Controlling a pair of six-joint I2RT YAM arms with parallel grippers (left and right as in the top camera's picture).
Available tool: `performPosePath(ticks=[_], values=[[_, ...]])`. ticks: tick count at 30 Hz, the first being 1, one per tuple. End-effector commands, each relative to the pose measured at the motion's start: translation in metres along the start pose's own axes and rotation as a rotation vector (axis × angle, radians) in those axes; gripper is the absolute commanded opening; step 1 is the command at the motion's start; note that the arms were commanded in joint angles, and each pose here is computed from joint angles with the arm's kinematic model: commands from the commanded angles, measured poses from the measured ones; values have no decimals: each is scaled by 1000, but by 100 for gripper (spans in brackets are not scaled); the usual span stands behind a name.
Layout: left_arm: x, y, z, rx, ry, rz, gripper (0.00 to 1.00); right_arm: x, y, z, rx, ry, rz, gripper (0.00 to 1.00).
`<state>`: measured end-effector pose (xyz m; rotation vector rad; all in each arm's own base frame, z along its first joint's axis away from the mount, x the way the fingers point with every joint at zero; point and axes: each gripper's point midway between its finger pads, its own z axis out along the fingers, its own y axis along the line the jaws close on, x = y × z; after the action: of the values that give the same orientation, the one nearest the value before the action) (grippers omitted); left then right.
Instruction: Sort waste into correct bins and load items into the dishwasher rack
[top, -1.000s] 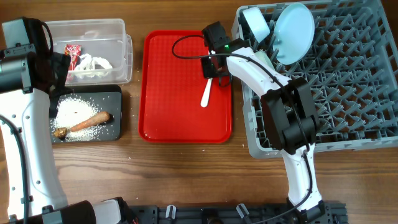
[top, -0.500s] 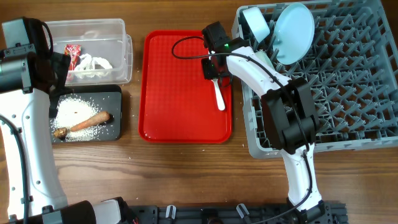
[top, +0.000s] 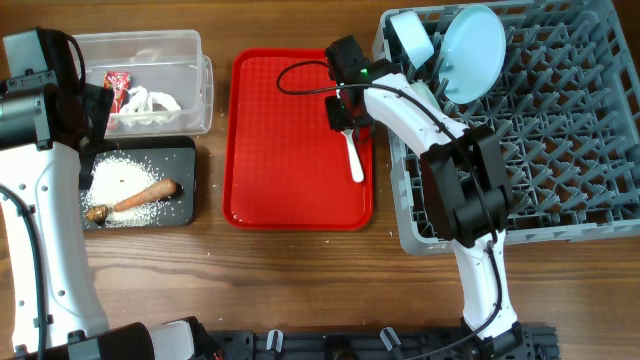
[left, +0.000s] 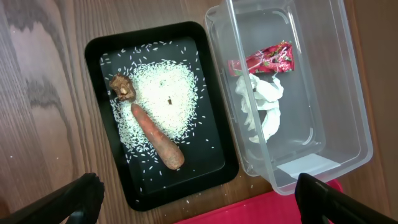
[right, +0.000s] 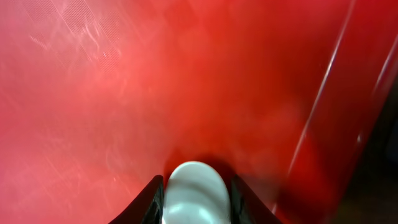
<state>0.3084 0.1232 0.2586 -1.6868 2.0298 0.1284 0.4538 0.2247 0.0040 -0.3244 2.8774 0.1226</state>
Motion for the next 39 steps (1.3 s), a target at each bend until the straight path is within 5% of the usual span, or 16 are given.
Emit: performPosePath(ticks=[1, 12, 19, 22, 30, 39], values=[[-3, -1, -4, 10, -12, 3, 100, 11, 0, 16, 0, 57, -27, 8], [-3, -1, -4, 10, -12, 3, 100, -43, 4, -128, -57, -222, -12, 8], [-3, -1, -4, 10, -12, 3, 100, -56, -38, -231, -60, -416, 70, 8], [-3, -1, -4, 10, -12, 3, 100, -58, -58, -258, -50, -473, 111, 16], [-3, -1, -4, 10, -12, 3, 100, -50, -18, -244, -226, -415, 45, 33], [-3, -1, -4, 10, -12, 3, 100, 1, 125, -160, -441, -146, -127, 44]])
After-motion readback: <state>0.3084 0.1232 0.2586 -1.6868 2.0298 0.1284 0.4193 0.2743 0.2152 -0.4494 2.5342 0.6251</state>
